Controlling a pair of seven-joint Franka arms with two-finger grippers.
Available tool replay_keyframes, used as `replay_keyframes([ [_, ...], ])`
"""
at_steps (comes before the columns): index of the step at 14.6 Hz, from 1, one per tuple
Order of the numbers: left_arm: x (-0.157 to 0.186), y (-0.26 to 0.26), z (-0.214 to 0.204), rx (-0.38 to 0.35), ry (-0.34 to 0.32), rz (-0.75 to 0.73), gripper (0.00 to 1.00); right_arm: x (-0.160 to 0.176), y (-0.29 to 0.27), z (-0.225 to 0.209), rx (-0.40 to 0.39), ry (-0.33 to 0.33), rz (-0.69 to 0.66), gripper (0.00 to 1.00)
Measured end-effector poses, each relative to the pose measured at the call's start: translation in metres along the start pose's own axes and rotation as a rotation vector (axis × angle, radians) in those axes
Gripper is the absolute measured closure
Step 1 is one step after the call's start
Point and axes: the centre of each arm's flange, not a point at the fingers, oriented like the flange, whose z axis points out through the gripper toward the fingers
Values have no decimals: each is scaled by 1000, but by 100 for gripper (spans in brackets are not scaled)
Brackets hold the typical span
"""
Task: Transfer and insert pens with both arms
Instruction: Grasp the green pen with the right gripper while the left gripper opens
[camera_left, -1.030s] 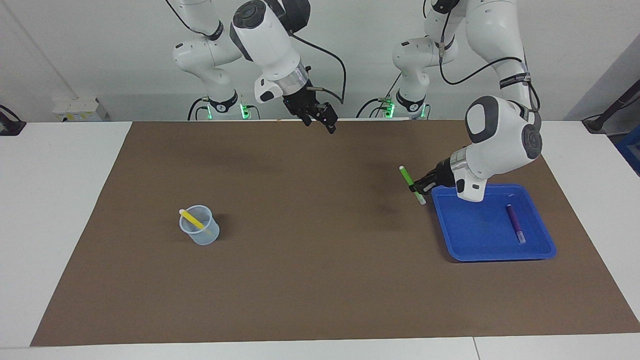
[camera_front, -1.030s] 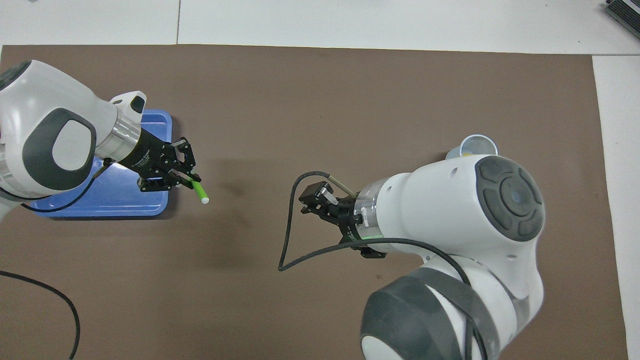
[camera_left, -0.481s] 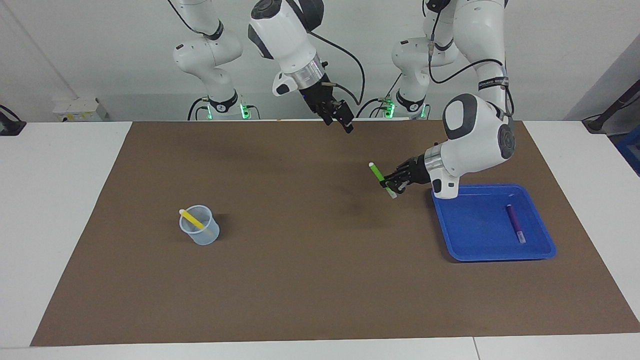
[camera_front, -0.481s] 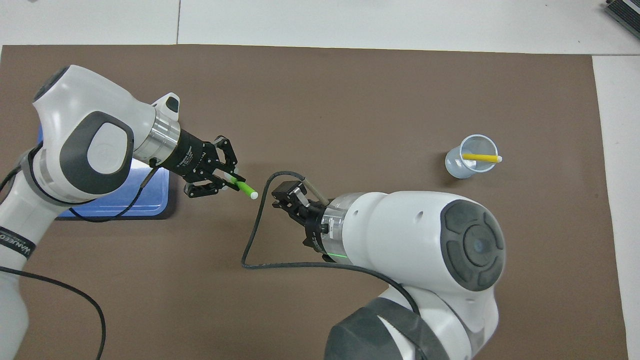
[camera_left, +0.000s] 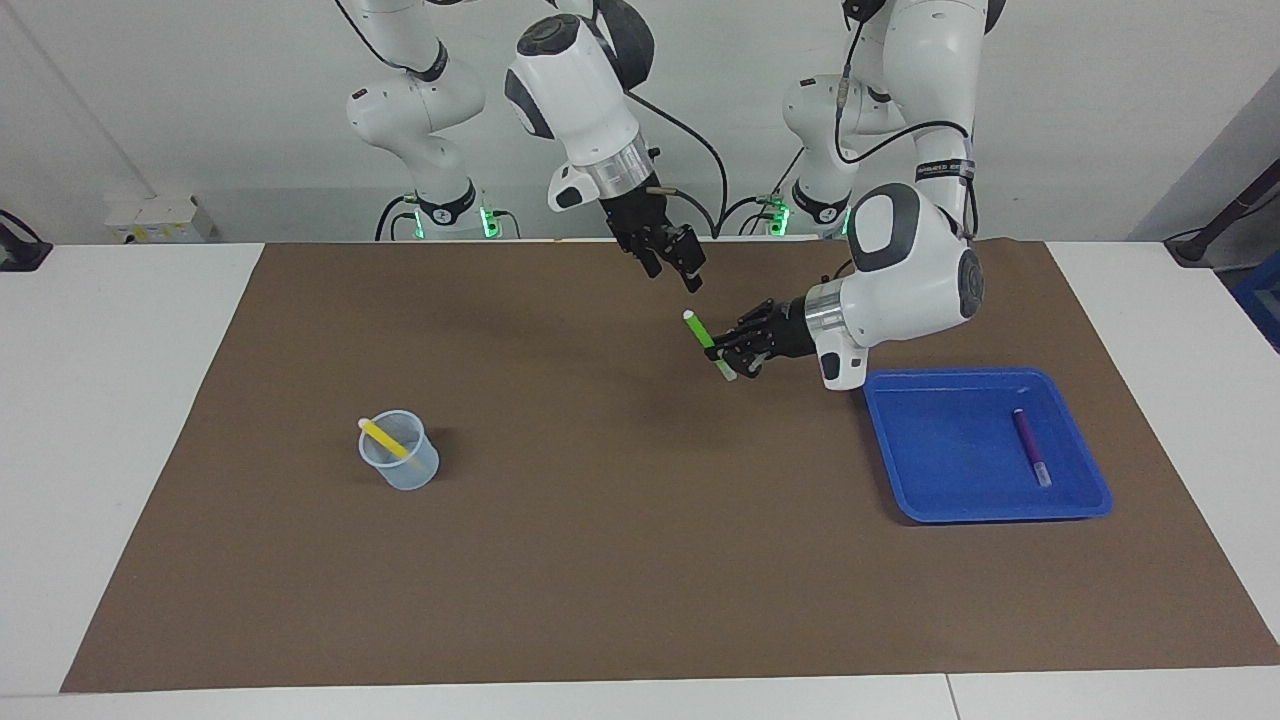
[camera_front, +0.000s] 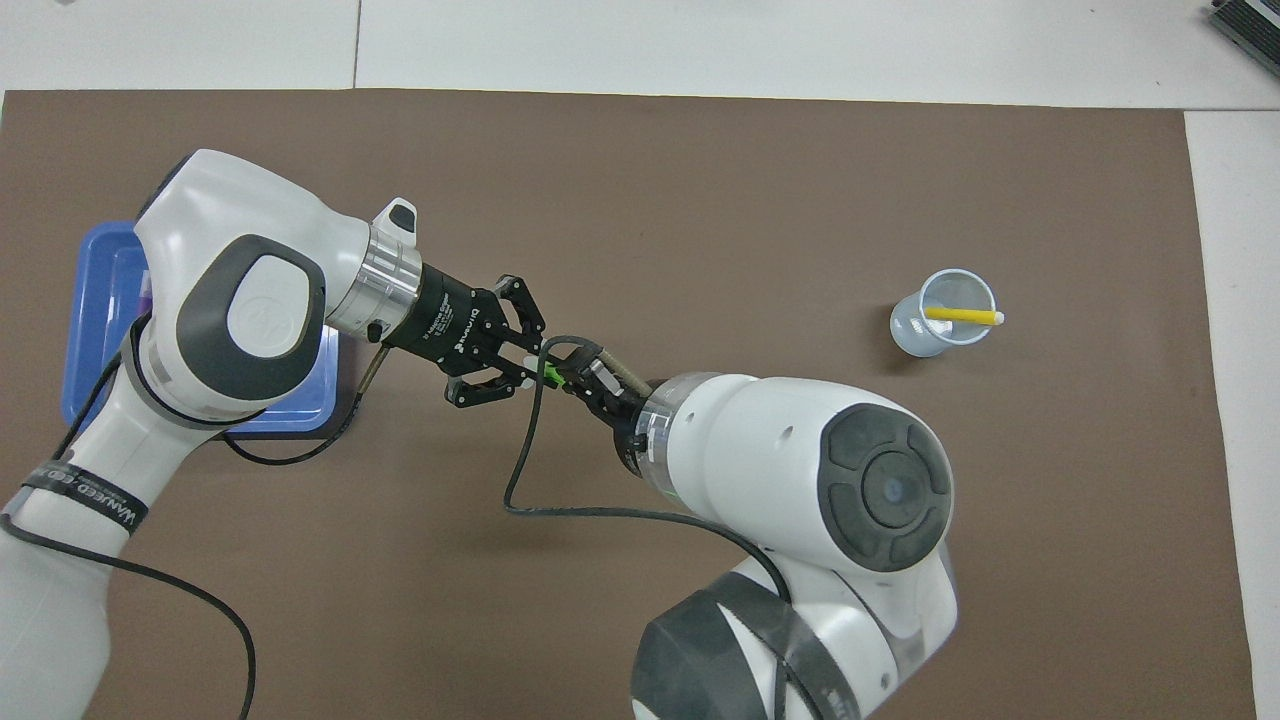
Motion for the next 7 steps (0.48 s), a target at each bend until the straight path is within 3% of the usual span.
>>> replay_keyframes([
  [7, -22, 6, 17, -18, -54, -78, 82, 5, 4, 5, -21, 36, -92, 27],
])
